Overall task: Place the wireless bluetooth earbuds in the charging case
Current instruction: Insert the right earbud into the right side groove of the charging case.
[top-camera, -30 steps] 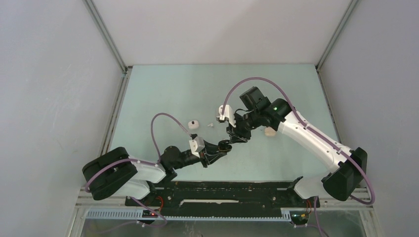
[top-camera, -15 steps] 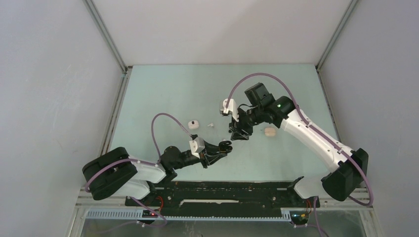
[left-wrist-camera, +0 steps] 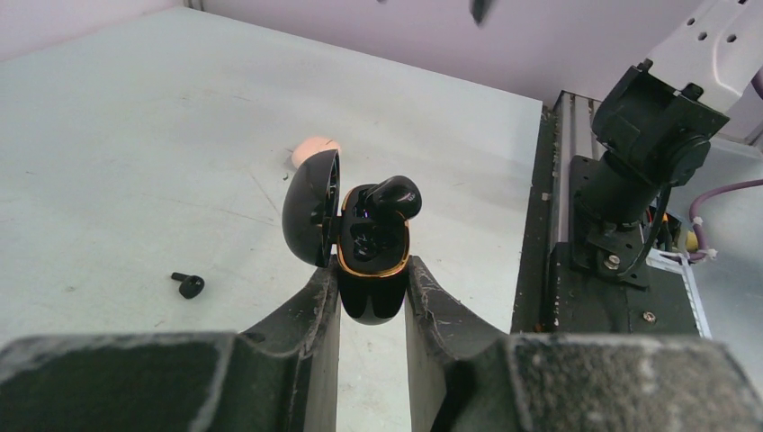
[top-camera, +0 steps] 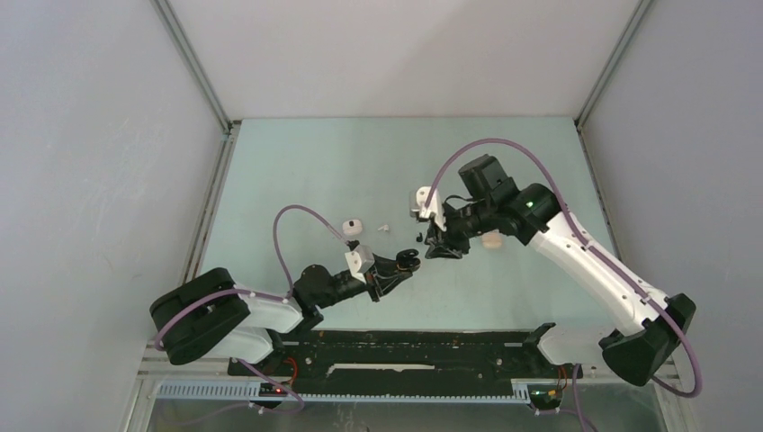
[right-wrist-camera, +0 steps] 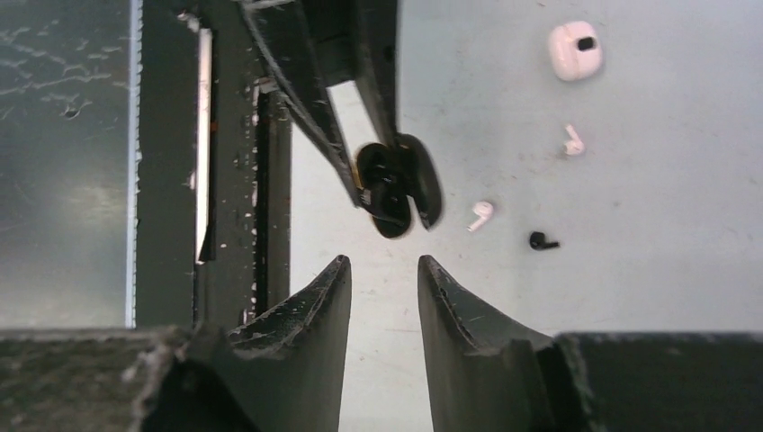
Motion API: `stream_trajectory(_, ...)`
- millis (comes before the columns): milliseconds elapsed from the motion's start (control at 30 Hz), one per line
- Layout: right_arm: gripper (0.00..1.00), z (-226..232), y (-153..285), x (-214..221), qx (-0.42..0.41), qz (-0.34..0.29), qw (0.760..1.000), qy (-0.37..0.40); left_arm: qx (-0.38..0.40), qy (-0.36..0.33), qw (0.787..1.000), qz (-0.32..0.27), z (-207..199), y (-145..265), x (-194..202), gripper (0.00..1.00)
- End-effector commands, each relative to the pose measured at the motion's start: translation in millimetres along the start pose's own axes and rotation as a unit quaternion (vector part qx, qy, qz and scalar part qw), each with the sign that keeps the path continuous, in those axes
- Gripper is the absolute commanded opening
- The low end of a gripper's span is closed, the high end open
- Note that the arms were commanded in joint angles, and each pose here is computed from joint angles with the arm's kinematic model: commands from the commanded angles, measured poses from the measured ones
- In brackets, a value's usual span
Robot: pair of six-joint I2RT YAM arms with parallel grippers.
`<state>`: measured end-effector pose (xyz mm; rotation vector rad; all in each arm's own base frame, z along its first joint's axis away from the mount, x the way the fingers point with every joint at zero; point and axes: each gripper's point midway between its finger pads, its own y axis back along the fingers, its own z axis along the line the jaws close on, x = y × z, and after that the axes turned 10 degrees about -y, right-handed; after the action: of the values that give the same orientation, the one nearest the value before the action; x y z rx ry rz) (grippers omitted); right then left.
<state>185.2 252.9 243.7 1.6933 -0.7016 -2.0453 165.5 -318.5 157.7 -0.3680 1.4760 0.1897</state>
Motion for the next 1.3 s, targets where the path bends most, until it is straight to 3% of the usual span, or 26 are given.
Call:
stream_trajectory(0,0.35,11,-23,8,-0.017,0.044,0.998,0.033,-0.017,-0.014,0.999,-0.025,9,-10,-16,0.00)
stream_trajectory(200,0.37,2,-49,11,0.009,0.079,0.995,0.058,-0.014,-0.017,0.999,-0.025,7,-7,-17,0.01)
stream_trajectory(833,0.41,13,-65,16,-0.015,0.098,0.992,0.081,0.007,-0.018,0.999,-0.030,0,-7,-22,0.01)
stream_trajectory(1133,0.21,9,-63,14,-0.009,0.092,0.993,0.078,0.018,-0.026,0.999,-0.040,-4,-5,-25,0.00)
stream_trajectory(1267,0.19,8,-60,12,-0.014,0.081,0.994,0.065,0.021,-0.030,0.998,-0.049,-6,-3,-28,0.01)
